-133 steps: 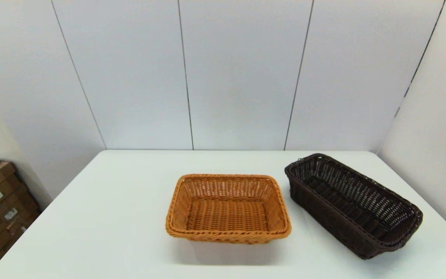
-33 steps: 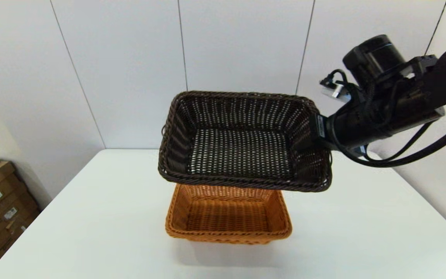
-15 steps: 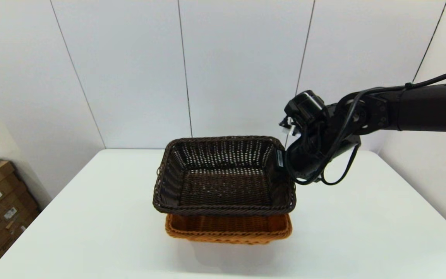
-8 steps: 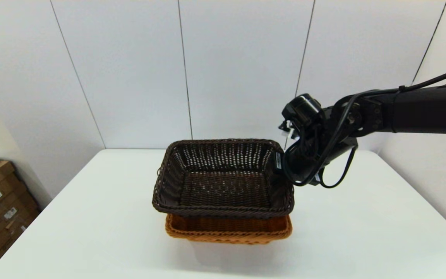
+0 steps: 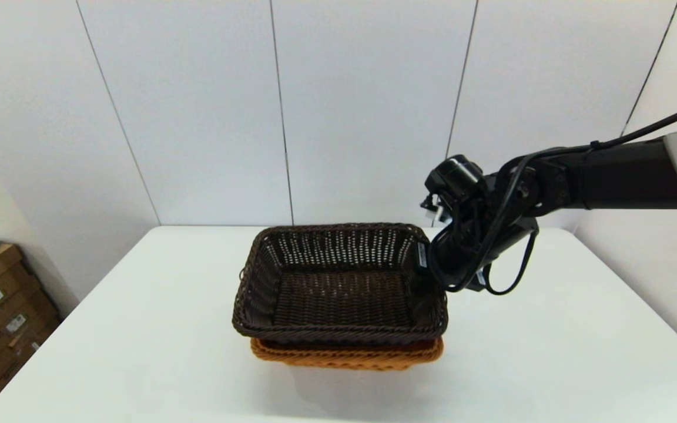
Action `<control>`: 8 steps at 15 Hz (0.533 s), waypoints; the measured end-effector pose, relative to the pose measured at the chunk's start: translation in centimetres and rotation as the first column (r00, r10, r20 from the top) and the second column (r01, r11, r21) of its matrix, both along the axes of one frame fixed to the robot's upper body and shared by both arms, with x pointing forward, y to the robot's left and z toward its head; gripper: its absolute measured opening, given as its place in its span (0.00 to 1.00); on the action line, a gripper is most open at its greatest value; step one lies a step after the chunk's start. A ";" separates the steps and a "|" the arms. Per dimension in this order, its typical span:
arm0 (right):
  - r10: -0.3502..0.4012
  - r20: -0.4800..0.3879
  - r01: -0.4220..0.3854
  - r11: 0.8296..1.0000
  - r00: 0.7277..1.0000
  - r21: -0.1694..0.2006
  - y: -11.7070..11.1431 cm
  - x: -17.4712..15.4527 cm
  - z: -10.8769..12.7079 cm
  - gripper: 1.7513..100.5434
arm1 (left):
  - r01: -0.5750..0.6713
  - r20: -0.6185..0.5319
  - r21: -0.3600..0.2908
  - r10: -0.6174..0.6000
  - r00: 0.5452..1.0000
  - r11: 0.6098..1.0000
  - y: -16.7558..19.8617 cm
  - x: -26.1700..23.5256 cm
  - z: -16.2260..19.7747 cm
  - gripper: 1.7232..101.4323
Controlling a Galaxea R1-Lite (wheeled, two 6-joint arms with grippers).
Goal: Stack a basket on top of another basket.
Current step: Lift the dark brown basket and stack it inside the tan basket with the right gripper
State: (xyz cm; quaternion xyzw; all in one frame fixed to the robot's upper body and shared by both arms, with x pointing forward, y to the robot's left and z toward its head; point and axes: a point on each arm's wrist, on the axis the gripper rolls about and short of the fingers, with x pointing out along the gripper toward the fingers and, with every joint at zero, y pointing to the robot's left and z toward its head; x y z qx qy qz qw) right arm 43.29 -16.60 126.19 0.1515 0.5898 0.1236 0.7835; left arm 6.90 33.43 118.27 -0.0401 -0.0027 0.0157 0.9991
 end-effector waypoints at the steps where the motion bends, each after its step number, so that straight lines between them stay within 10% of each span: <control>1: 0.003 -0.004 -0.003 1.000 1.000 -0.003 0.0 0.1 -0.2 0.13 | 0.000 0.000 0.000 0.000 1.000 1.000 0.0 0.0 0.0 0.96; 8: 0.026 -0.038 -0.027 0.999 0.999 -0.021 0.2 0.7 -2.1 0.13 | 0.000 0.000 0.000 0.000 1.000 1.000 0.0 0.0 0.0 0.96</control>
